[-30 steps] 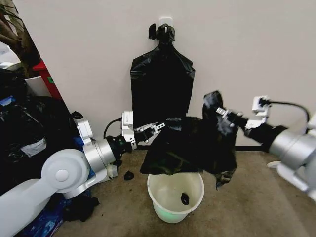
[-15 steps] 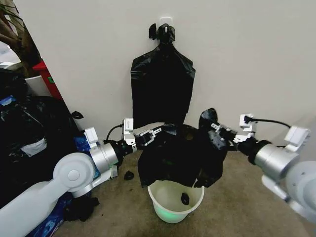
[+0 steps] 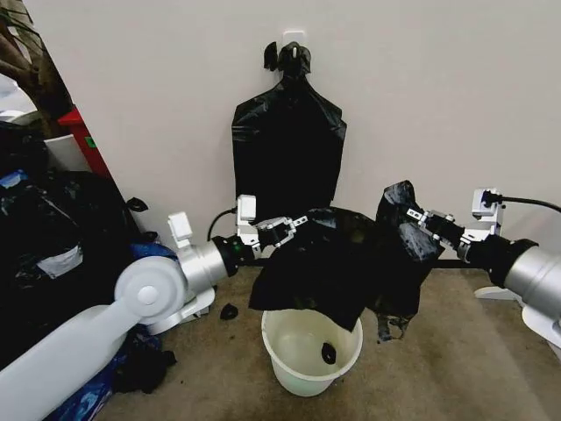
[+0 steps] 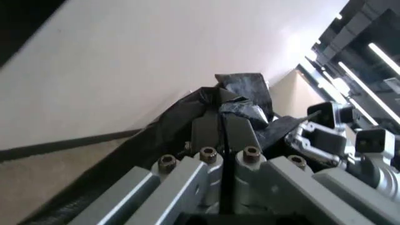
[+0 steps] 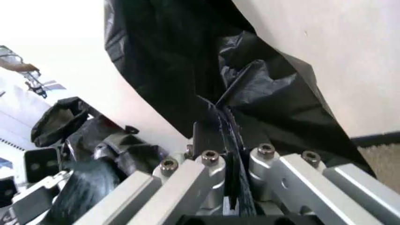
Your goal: Place the garbage bag over the trash bin.
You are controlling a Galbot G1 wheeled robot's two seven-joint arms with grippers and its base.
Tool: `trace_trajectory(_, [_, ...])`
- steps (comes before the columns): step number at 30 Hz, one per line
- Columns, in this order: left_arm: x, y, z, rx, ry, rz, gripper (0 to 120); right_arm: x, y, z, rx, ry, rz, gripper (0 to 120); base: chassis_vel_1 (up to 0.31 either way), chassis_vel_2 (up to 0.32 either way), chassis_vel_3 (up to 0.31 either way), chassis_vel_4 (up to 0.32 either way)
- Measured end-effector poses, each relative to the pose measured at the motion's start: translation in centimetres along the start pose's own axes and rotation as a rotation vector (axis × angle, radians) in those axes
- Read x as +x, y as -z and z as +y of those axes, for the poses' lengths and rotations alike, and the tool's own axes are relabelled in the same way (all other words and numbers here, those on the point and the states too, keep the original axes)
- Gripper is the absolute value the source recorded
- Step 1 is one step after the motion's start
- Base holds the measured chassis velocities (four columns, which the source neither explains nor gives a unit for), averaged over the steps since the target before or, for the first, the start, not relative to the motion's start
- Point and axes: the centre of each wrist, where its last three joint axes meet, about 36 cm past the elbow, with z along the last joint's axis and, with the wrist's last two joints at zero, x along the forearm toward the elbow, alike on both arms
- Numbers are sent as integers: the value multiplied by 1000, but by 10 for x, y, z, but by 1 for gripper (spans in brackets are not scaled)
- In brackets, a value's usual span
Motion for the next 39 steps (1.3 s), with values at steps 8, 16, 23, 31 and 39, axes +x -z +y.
trace_trajectory(8, [-48, -32, 24, 83, -6, 75, 0, 2, -18, -13, -53, -55, 27, 0, 0, 0, 0, 0])
trace_trajectory(16, [-56, -63, 34, 148, 33, 88, 0, -4, -36, -17, -110, -96, 66, 0, 0, 0, 0, 0])
trace_trajectory(23, [-13, -69, 48, 150, 113, 8, 0, -15, -48, -13, -122, -89, 95, 0, 0, 0, 0, 0])
trace_trajectory(31, [36, -84, 64, 72, 206, -38, 0, -32, -69, -4, -113, -105, 175, 0, 0, 0, 0, 0])
trace_trajectory(39, [67, -110, 47, 15, 235, -32, 0, -44, -96, 4, -97, -137, 204, 0, 0, 0, 0, 0])
